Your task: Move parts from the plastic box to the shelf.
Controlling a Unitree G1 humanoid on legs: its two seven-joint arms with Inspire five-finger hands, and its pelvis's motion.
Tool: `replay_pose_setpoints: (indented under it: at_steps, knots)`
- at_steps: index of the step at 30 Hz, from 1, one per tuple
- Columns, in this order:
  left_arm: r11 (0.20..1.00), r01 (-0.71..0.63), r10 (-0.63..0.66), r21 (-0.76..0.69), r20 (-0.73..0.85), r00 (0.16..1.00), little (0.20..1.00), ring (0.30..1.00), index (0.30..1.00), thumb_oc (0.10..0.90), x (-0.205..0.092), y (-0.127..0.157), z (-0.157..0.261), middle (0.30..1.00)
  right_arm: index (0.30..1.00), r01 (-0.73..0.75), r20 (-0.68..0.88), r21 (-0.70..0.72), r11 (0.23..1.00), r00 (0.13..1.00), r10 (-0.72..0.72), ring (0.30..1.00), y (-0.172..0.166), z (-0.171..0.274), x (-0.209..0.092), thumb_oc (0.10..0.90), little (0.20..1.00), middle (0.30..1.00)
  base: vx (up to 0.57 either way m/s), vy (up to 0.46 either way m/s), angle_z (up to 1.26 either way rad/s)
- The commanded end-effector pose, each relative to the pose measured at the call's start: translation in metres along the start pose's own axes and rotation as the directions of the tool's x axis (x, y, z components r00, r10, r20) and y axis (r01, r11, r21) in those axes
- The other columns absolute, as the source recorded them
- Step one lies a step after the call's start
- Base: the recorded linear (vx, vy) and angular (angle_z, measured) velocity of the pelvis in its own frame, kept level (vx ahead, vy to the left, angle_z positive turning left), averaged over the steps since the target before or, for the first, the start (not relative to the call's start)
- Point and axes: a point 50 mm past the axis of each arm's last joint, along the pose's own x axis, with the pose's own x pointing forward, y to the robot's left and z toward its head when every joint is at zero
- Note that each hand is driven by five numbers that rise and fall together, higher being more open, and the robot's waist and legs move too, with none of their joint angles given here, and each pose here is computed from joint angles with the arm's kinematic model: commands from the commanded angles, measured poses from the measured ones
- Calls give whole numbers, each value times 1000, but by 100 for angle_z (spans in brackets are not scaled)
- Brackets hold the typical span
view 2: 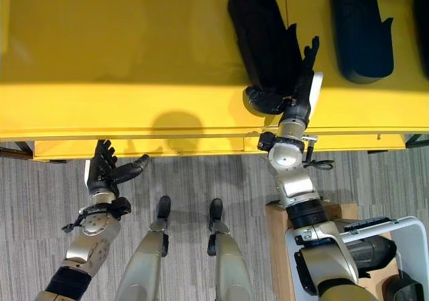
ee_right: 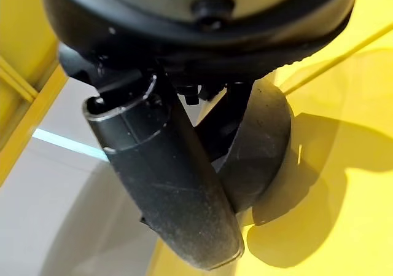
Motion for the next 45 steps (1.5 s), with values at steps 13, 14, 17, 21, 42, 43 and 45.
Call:
replay_pose_setpoints:
  at_steps: [13, 14, 17, 21, 42, 43, 45]
  knots:
    - [1000, 8, -4, -20, 222, 975, 1000, 1000, 1000, 900, -10, 21, 43, 1000, 1000, -262, 385, 317, 911, 914, 128, 1000, 17, 86, -32, 900, 1000, 1000, 1, -2, -1]
    - [1000, 3, 2, -22, 218, 976, 1000, 1000, 1000, 900, -10, 22, 43, 1000, 1000, -289, 395, 332, 898, 907, 145, 1000, 18, 88, -36, 900, 1000, 1000, 0, 0, 0]
    - [1000, -5, 10, -24, 204, 979, 1000, 1000, 1000, 900, -12, 25, 40, 1000, 1000, -341, 406, 376, 861, 896, 178, 1000, 20, 90, -43, 900, 1000, 1000, 0, 0, 0]
    - [1000, -3, 8, -27, 191, 982, 1000, 1000, 1000, 900, -14, 27, 38, 1000, 1000, -396, 416, 422, 815, 884, 214, 1000, 20, 92, -51, 900, 1000, 1000, 0, 0, 0]
    - [1000, 19, -20, 6, 169, 985, 1000, 1000, 1000, 900, -19, 28, 29, 1000, 1000, -184, 487, 284, 941, 873, 23, 1000, -46, 93, -53, 900, 1000, 1000, 1, -4, -1]
    - [1000, 26, -27, 8, 164, 986, 1000, 1000, 1000, 900, -19, 28, 27, 1000, 1000, -175, 489, 272, 946, 872, 20, 1000, -49, 92, -54, 900, 1000, 1000, 2, -20, -8]
    - [999, 32, -33, 12, 161, 986, 1000, 1000, 1000, 900, -20, 27, 26, 1000, 1000, -167, 493, 260, 951, 870, 18, 1000, -51, 92, -55, 900, 1000, 1000, 1, -21, -11]
